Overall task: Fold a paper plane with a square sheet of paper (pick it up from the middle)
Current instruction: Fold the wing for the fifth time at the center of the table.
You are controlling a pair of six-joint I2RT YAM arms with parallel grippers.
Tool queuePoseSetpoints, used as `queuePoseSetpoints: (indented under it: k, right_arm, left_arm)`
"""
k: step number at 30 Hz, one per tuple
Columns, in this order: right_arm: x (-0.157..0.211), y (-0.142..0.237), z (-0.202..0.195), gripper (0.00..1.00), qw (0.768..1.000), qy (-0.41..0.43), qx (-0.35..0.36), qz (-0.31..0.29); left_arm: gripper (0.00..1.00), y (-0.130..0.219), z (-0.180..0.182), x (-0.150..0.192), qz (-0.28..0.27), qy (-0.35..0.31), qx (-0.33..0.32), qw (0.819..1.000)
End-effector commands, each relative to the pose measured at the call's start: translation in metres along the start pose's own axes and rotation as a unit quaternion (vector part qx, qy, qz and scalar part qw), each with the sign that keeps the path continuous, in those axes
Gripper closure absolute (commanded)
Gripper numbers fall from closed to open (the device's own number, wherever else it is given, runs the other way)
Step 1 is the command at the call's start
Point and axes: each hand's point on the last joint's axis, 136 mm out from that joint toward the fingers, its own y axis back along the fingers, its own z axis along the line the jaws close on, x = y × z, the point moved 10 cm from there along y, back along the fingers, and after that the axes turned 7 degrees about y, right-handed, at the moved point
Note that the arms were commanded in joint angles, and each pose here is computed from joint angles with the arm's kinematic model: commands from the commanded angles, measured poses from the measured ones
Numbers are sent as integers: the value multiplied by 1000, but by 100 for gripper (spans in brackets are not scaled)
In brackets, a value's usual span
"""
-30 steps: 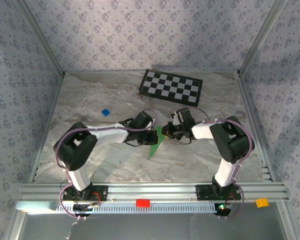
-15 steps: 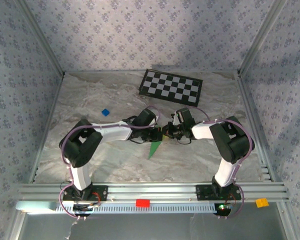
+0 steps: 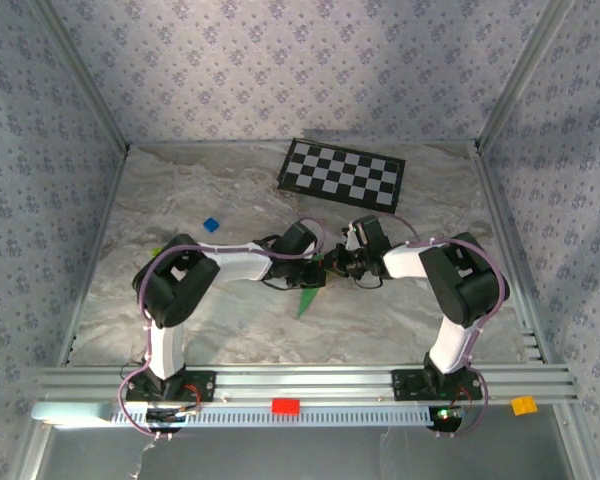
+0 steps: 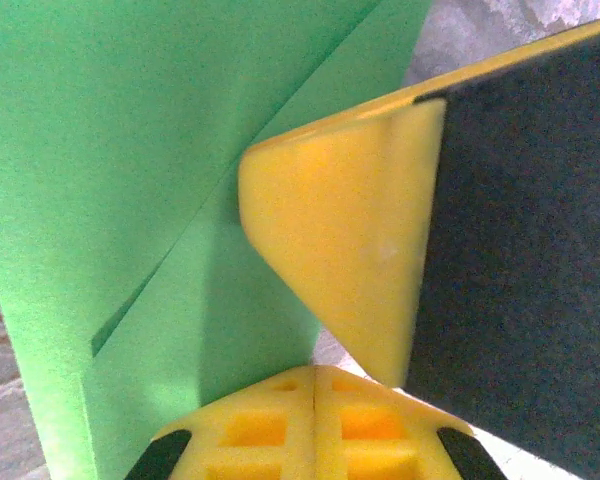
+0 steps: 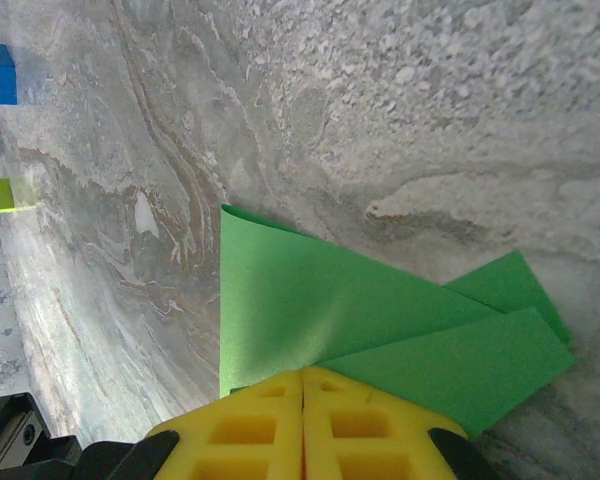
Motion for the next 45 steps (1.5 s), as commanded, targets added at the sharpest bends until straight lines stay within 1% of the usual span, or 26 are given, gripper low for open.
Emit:
queuePoseSetpoints:
  k: [1, 5, 7, 13, 16, 19, 23, 28, 30, 32, 36, 40, 42, 45]
  right_arm:
    - [6, 8, -21, 91, 997, -29, 62, 24]
    - [-8, 25, -14, 90, 999, -23, 46, -8]
    - [-11, 29, -5, 90, 1000, -6, 21, -14]
    - [-2, 11, 6, 90, 1000, 13, 20, 4]
    - [3, 2, -7, 91, 999, -4, 47, 13]
    - [2, 2, -23, 91, 998, -24, 63, 3]
    - [-11, 13, -34, 91, 997, -43, 56, -19]
    - [-33, 31, -35, 90, 997, -37, 42, -49]
    - [-39, 40, -32, 88, 998, -39, 19, -52]
    - [-41, 52, -20, 87, 998, -24, 4, -66]
    - [-31, 70, -6, 85, 996, -3, 23, -80]
    - [-10, 75, -5, 83, 997, -4, 27, -78]
    - [2, 76, -6, 82, 997, -7, 32, -76]
    - [17, 77, -5, 82, 997, -8, 38, -70]
  left_arm:
    - [100, -8, 21, 24, 35, 7, -48, 998]
    - [100, -7, 21, 27, 33, 2, -43, 999]
    - [100, -7, 21, 27, 34, 1, -43, 999]
    - [100, -8, 21, 29, 32, 3, -40, 999]
    - [100, -7, 21, 28, 31, 3, -40, 999]
    - [100, -7, 21, 29, 31, 4, -40, 999]
    - [100, -8, 22, 30, 30, 8, -38, 999]
    - [100, -10, 23, 32, 31, 14, -28, 999]
    - [100, -9, 23, 32, 31, 16, -26, 999]
    - [100, -9, 22, 33, 30, 19, -25, 999]
    - [100, -8, 18, 34, 18, 38, -5, 999]
    - [100, -4, 12, 35, -18, 87, 63, 994]
    - [97, 1, 9, 34, -31, 89, 77, 993]
    - [90, 20, -2, 32, -58, 69, 74, 993]
